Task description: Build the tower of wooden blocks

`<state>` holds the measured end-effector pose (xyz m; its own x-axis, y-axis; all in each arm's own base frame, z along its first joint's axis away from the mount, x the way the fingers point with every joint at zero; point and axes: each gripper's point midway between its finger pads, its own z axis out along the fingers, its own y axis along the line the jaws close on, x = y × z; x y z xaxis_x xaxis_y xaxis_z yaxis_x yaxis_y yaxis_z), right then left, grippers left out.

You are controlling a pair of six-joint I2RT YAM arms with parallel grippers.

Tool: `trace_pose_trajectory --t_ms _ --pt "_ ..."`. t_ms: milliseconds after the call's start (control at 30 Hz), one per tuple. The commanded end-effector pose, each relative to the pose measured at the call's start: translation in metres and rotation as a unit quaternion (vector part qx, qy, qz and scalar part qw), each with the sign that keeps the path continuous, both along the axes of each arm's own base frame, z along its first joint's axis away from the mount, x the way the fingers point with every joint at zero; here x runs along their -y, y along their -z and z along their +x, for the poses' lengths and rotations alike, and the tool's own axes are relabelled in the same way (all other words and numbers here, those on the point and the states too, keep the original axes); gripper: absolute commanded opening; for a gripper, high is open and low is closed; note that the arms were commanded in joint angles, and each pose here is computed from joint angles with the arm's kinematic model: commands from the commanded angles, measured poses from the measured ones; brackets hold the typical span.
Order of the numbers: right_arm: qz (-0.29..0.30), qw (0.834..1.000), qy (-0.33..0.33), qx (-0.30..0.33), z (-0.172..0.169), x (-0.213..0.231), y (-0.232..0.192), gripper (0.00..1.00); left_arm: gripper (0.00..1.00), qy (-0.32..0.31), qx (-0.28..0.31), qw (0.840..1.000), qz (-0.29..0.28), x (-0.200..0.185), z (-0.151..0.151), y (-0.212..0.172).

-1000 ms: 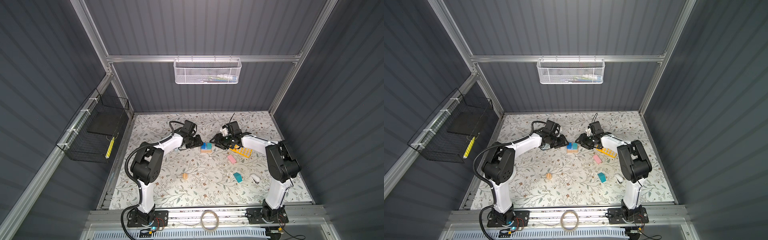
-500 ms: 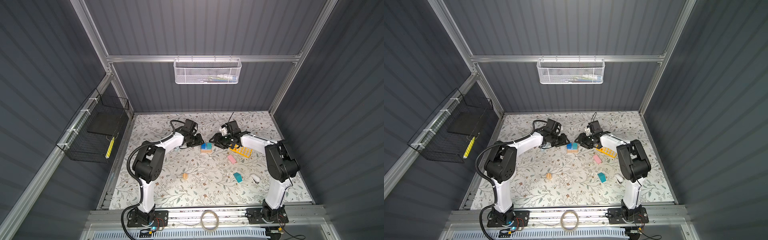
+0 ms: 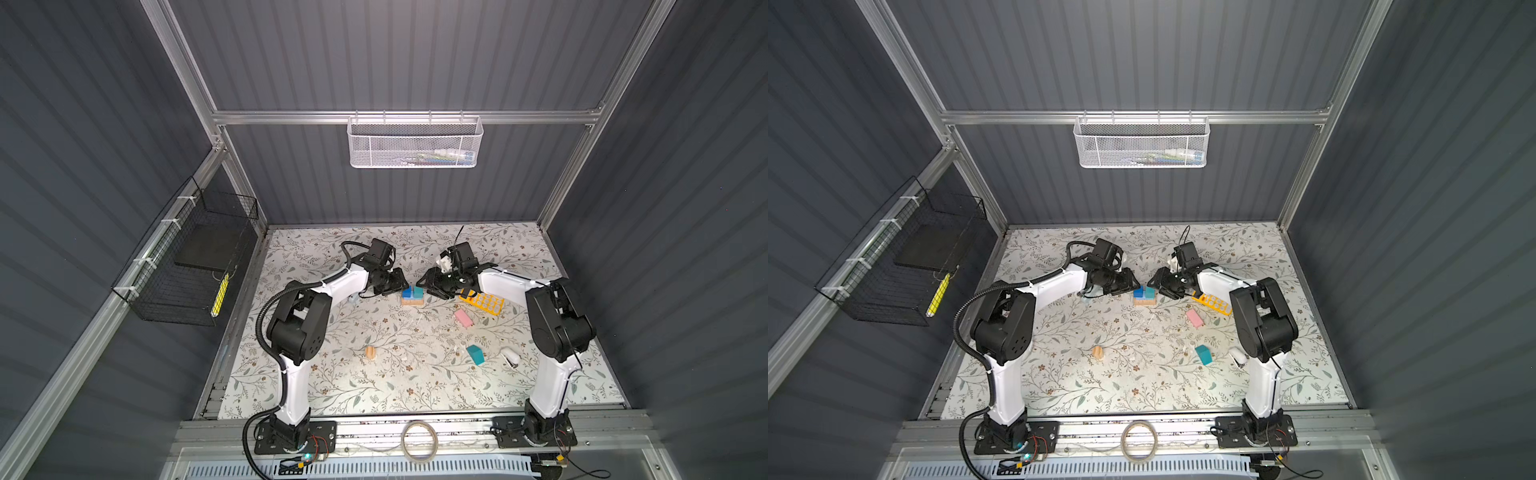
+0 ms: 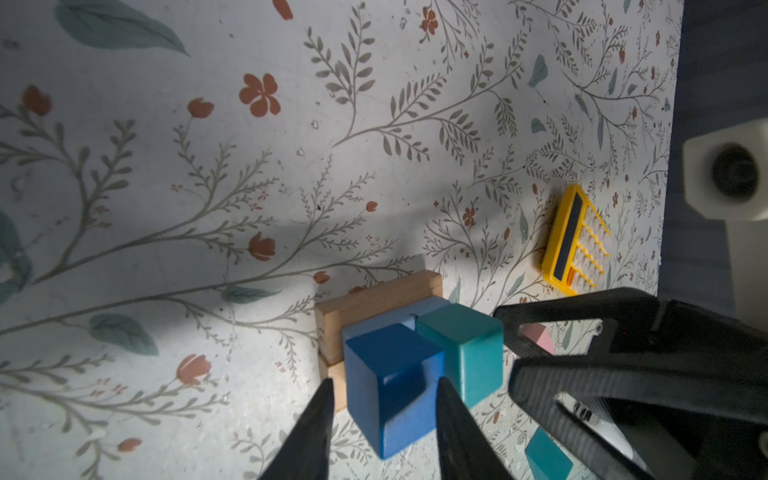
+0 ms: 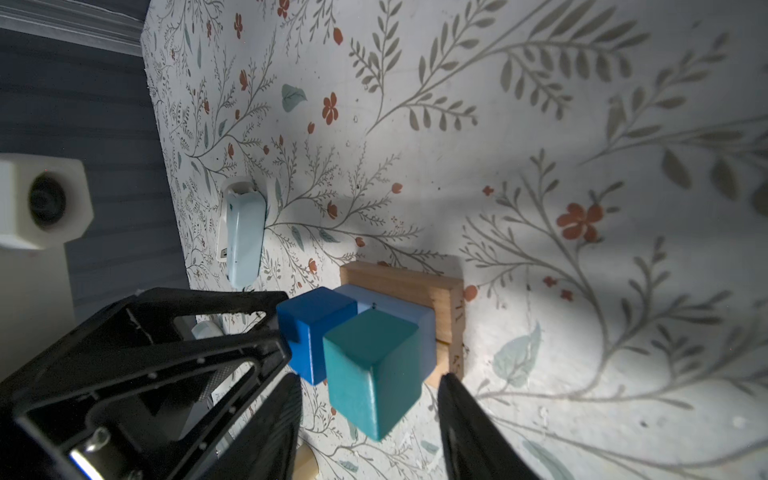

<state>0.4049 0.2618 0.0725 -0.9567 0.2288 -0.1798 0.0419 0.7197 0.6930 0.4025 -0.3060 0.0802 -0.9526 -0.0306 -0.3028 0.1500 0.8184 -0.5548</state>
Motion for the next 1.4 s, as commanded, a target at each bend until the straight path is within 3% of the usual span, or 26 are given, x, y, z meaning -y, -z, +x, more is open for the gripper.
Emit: trace_pose_trajectory --t_ms 0,1367 --pt "-0.005 1.000 -0.007 0.000 0.001 -0.004 0.000 0.54 0.41 -0.001 -0.013 1.000 -0.010 0.003 0.002 -0.002" --pt "-0.002 1.000 -0.017 -0.006 0.000 -0.013 0.004 0.44 0.35 0.003 -0.022 0.999 -0.032 0.013 0.000 -0.003"
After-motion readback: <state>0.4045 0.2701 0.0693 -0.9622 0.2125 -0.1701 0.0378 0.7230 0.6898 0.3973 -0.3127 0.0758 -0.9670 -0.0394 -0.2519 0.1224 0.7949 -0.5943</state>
